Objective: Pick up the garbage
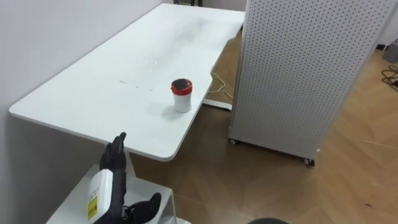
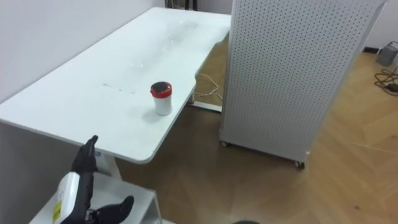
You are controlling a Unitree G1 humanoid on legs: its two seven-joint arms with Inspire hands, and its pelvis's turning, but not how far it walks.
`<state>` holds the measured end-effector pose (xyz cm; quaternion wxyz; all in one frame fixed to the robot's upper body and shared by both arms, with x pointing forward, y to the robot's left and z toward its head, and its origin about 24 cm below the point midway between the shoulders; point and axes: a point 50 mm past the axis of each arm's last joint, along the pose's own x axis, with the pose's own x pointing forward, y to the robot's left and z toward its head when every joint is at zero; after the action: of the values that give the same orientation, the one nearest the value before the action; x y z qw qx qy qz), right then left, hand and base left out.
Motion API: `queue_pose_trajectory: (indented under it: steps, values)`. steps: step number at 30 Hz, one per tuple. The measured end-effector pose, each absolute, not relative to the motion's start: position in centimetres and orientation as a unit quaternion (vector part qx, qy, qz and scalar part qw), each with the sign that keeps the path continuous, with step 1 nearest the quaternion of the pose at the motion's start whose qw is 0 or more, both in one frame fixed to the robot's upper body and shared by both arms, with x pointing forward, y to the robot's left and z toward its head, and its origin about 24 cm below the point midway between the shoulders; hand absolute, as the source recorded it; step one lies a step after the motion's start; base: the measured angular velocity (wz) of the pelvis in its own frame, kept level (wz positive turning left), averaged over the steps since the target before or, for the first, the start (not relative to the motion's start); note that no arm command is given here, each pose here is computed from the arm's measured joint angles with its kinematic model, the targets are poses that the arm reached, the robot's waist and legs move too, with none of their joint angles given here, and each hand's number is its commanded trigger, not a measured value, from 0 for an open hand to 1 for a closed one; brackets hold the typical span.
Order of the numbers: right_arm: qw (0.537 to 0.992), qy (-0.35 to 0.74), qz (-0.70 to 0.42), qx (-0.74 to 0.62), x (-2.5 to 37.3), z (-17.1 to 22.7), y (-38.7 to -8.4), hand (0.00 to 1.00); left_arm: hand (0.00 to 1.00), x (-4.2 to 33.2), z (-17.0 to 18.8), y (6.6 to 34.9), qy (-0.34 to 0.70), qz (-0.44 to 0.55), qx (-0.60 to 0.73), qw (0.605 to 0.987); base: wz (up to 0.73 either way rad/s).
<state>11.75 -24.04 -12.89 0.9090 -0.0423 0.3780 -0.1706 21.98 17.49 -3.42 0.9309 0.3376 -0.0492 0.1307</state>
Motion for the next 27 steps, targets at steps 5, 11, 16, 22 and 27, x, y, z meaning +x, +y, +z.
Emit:
queue_pose_trajectory:
  steps: [5, 11, 16, 22, 27]
  values:
    - [0.912, 0.379, -0.153, -0.037, 11.7, -12.9, -23.9, 1.00, 0.00, 22.0, -3.5, 17.7, -0.037, 0.134, 0.321, 0.937, -0.01]
    - [0.911, 0.384, -0.147, -0.042, 11.3, -13.1, -23.7, 1.00, 0.00, 22.0, -3.6, 18.7, -0.016, 0.145, 0.301, 0.942, -0.19]
    - [0.911, 0.384, -0.140, -0.055, 11.3, -13.0, -23.8, 1.00, 0.00, 21.5, -3.8, 18.8, -0.006, 0.150, 0.288, 0.946, -0.30]
    - [0.908, 0.386, -0.150, -0.059, 11.1, -13.0, -24.2, 1.00, 0.00, 21.8, -3.2, 18.6, -0.031, 0.161, 0.275, 0.947, -0.21]
    - [0.908, 0.382, -0.164, -0.058, 11.1, -12.9, -24.4, 1.00, 0.00, 22.6, -2.3, 19.1, -0.052, 0.186, 0.269, 0.944, -0.13]
